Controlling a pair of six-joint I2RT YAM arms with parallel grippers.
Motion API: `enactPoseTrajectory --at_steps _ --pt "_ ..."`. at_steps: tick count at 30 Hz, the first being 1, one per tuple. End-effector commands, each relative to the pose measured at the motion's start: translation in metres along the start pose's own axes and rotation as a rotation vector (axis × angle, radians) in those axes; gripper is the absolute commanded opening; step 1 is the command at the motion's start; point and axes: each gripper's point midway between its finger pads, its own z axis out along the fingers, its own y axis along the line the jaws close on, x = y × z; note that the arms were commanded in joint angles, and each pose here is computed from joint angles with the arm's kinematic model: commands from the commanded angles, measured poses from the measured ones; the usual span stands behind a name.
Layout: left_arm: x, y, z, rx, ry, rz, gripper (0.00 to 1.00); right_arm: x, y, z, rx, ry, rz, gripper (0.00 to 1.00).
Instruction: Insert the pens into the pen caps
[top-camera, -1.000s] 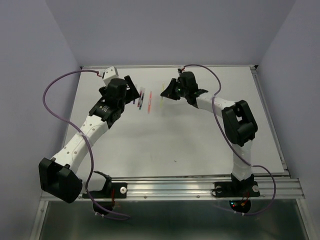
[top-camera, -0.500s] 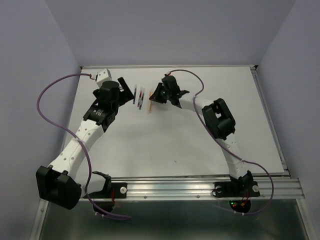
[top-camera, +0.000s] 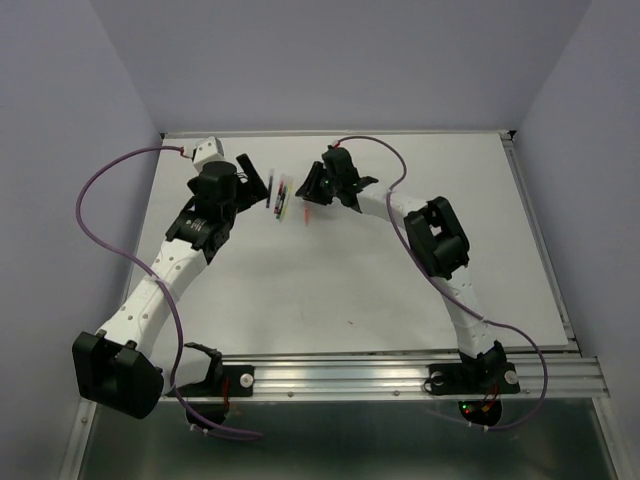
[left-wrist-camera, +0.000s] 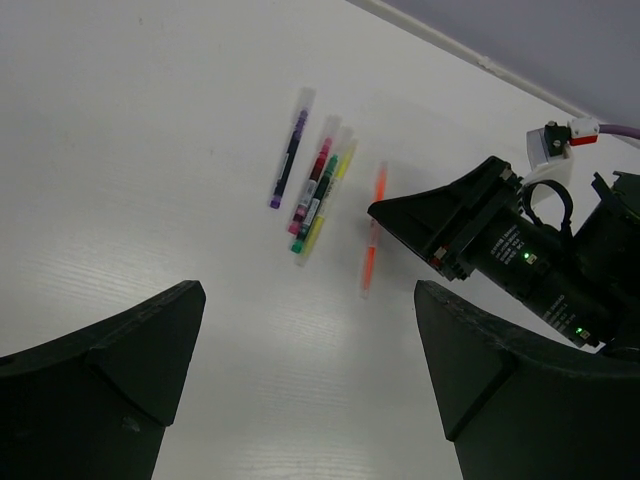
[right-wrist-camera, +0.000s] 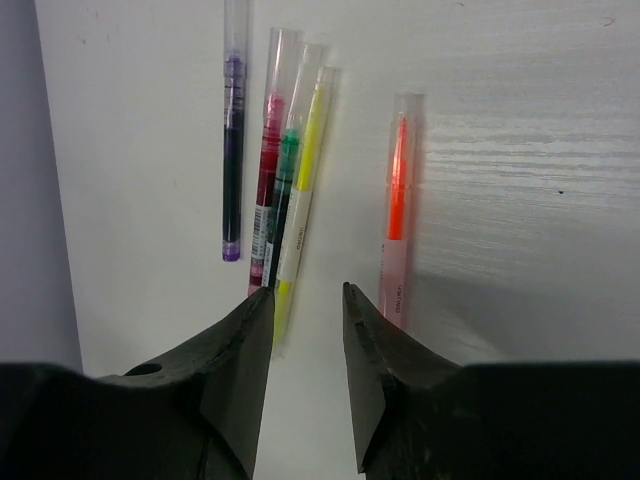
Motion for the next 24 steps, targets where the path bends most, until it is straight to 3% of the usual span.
enactPoseTrajectory --at_steps 1,8,12,18,24 --pt "-0.011 -0.006 -0.001 0.033 -0.044 -0.007 0.99 -0.017 0.032 -0.010 -0.072 -0.032 -0.071 0.40" --pt "-0.012 -0.011 -0.003 0.060 -0.044 -0.029 0.99 -0.057 0.059 -0.064 -0.077 -0.155 -0.177 0.63" --pt "-0.012 -0.014 -0.004 0.074 -0.041 -0.040 0.99 -0.083 0.044 -0.105 -0.039 -0.214 -0.172 1.00" --pt "-0.013 -0.015 -0.005 0.078 -0.044 -0.048 0.99 -0.137 -0.044 -0.199 0.205 -0.429 -0.132 1.00" --pt "-0.016 -0.013 -0.008 0.071 -0.059 -0.045 0.99 -0.140 -0.146 -0.319 0.430 -0.610 -0.018 1.00"
